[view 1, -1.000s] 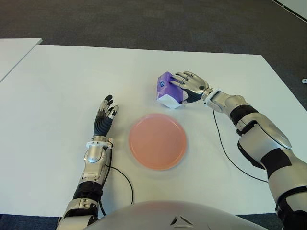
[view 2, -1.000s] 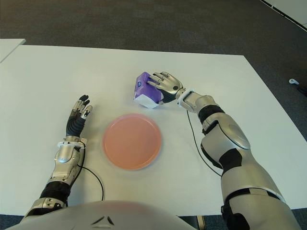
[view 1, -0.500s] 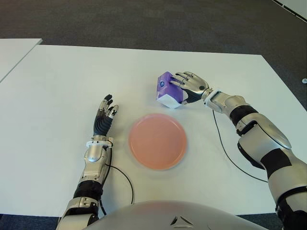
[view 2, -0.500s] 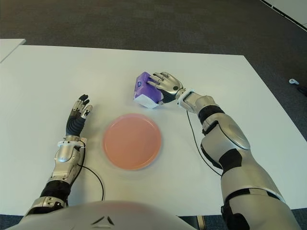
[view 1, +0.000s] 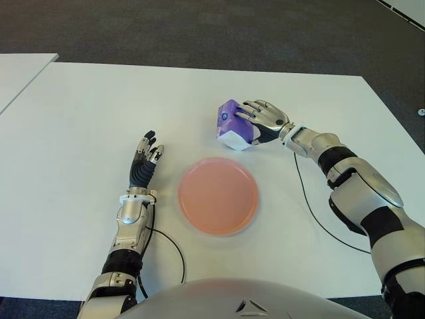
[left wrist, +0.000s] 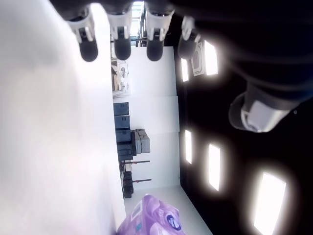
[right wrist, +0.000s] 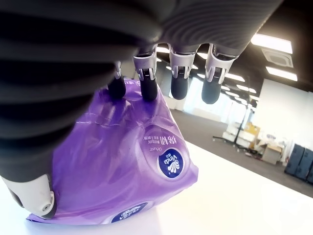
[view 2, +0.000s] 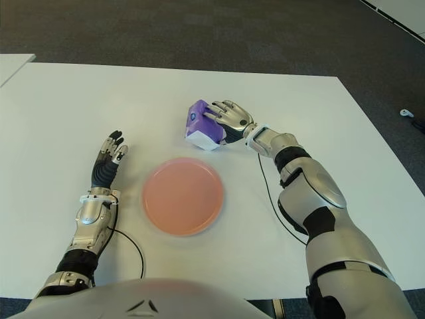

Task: Put the tissue paper into the plate.

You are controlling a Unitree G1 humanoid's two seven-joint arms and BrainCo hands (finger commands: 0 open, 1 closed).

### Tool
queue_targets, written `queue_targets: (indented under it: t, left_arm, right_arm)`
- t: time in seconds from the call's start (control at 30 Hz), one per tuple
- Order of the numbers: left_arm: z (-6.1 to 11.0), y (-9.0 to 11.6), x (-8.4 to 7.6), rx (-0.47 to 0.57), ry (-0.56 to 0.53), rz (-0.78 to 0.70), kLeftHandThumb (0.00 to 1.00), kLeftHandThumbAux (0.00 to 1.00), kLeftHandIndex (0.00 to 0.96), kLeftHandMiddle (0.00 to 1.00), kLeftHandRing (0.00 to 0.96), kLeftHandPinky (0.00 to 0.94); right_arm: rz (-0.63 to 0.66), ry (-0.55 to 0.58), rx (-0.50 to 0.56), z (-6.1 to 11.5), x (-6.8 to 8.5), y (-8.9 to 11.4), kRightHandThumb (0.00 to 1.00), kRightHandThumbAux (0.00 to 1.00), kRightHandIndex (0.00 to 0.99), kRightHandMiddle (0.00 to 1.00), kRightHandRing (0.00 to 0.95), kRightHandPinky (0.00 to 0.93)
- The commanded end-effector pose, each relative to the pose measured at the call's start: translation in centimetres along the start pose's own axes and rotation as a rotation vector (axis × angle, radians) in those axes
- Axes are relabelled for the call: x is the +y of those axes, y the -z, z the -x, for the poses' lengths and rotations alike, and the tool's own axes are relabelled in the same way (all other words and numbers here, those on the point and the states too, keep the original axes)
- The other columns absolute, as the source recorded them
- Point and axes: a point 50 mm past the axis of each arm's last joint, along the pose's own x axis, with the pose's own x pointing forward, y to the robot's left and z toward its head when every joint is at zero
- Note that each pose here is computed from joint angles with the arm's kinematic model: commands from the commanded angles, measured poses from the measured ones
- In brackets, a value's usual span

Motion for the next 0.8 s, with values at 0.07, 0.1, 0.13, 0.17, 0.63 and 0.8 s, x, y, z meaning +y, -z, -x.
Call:
queue_targets:
  t: [0.07,0.1,0.13,0.17,0.63,0.8]
  left_arm:
    - [1.4,1.9,0.2,0.108,-0.022,0.006,0.000,0.463,0.000,0.000,0.000,0.000]
    - [1.4,1.9,0.2,0.109,-0.023,0.006,0.000,0.464,0.000,0.000,0.000,0.000]
    - [1.4,1.9,0.2,0.109,-0.023,0.006,0.000,0.466,0.000,0.000,0.000,0.000]
    - [1.4,1.9,0.2,0.109,-0.024,0.006,0.000,0.467,0.000,0.000,0.000,0.000]
    - [1.4,2.0,0.2,0.103,-0.025,-0.002,0.000,0.462,0.000,0.000,0.000,0.000]
    - [1.5,2.0,0.2,0.103,-0.027,0.000,0.000,0.466,0.000,0.000,0.000,0.000]
  right_arm:
    - [-0.022,-0.085,-0.051,0.7,2.0,-1.4,0.415,0.651,0.017,0.071,0.037,0.000]
    - [-0.019,-0.085,-0.054,0.7,2.0,-1.4,0.415,0.651,0.017,0.071,0.037,0.000]
    - [-0.018,-0.085,-0.056,0.7,2.0,-1.5,0.414,0.651,0.017,0.072,0.037,0.000]
    - [-0.016,-0.085,-0.059,0.6,2.0,-1.5,0.413,0.651,0.017,0.072,0.038,0.000]
    - [-0.009,-0.085,-0.090,-0.6,0.7,-1.8,0.407,0.653,0.014,0.071,0.032,0.000]
    - [-0.003,-0.083,-0.084,-0.7,0.3,-1.5,0.398,0.650,0.016,0.071,0.030,0.000]
